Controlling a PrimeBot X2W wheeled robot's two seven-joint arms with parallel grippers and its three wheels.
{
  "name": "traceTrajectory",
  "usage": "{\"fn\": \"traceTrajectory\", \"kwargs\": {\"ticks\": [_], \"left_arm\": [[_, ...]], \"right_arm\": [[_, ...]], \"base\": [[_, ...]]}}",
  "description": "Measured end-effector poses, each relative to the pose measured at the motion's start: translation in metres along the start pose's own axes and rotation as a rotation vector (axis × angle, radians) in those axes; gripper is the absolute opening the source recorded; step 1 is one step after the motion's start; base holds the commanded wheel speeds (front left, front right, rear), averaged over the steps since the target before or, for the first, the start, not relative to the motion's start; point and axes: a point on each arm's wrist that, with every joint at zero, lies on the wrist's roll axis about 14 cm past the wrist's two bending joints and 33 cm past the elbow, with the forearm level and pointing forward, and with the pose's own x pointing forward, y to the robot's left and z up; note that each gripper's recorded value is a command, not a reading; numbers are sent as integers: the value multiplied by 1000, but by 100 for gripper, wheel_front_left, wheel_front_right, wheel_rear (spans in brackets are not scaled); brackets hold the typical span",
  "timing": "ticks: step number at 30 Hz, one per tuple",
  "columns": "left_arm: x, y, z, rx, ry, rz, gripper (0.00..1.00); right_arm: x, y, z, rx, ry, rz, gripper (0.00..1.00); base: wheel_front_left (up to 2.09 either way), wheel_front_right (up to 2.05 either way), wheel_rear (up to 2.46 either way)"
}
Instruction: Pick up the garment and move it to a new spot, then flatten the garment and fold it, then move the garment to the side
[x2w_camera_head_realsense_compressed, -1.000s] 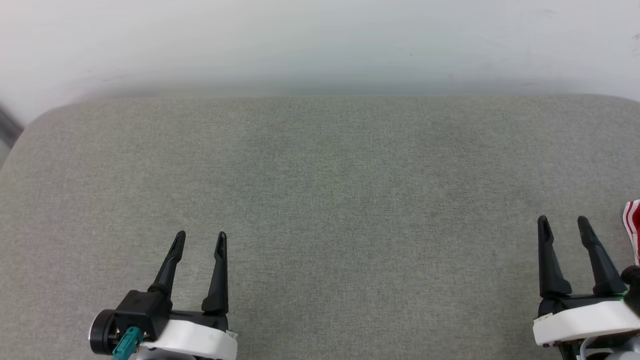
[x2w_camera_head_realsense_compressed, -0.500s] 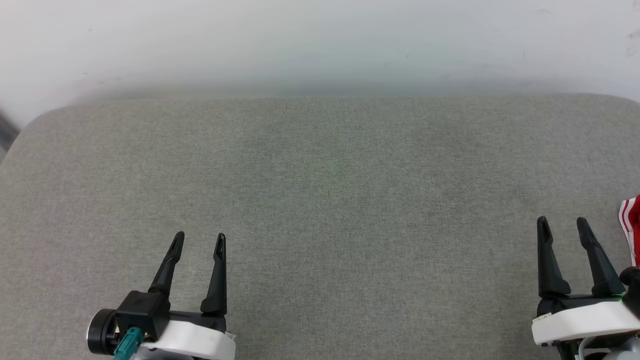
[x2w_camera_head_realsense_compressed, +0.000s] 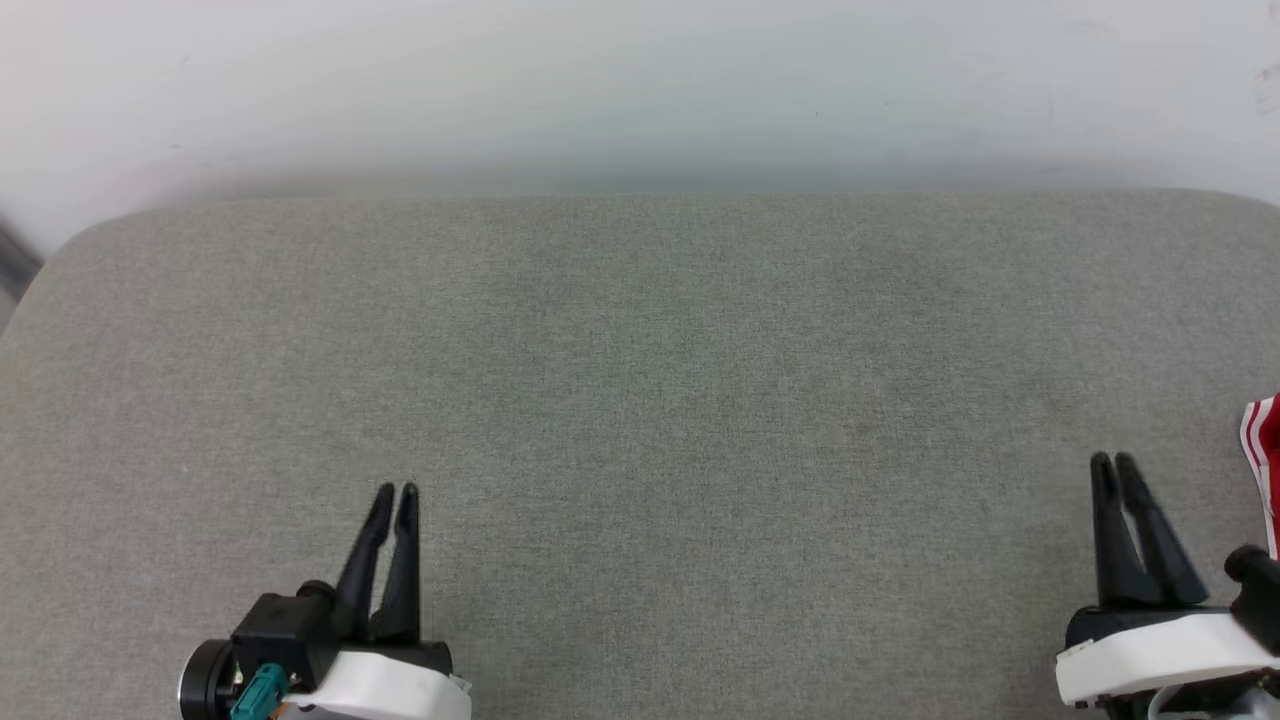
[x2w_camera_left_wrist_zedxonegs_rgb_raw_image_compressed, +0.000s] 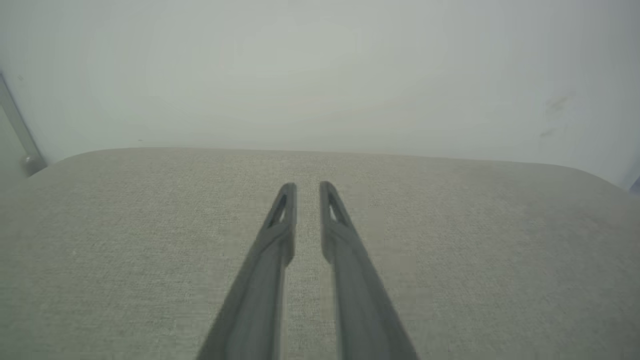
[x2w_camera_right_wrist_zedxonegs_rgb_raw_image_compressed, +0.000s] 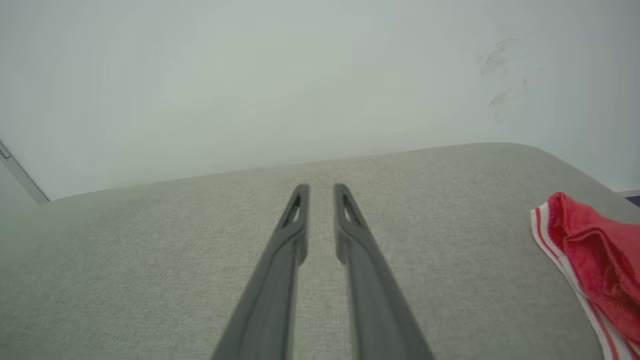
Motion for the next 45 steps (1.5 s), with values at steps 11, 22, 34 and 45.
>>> {"fn": "traceTrajectory", "kwargs": {"ticks": [11,22,34,45], "left_arm": [[-6,9,-14,-185,54,58,0],[-3,17,-17,-374,68,101,0],[-1,24,-18,-555,74,137,0],[2,28,-17,-702,73,155,0]], "right_arm": [[-4,-6,-12,174,47,-48,0],[-5,-10,-17,355,65,-88,0],[-2,-12,-17,531,67,-114,0],[-1,-12,-17,675,68,-128,0]], "base": [[0,0,0],[0,0,0],[0,0,0],[0,0,0]]}}
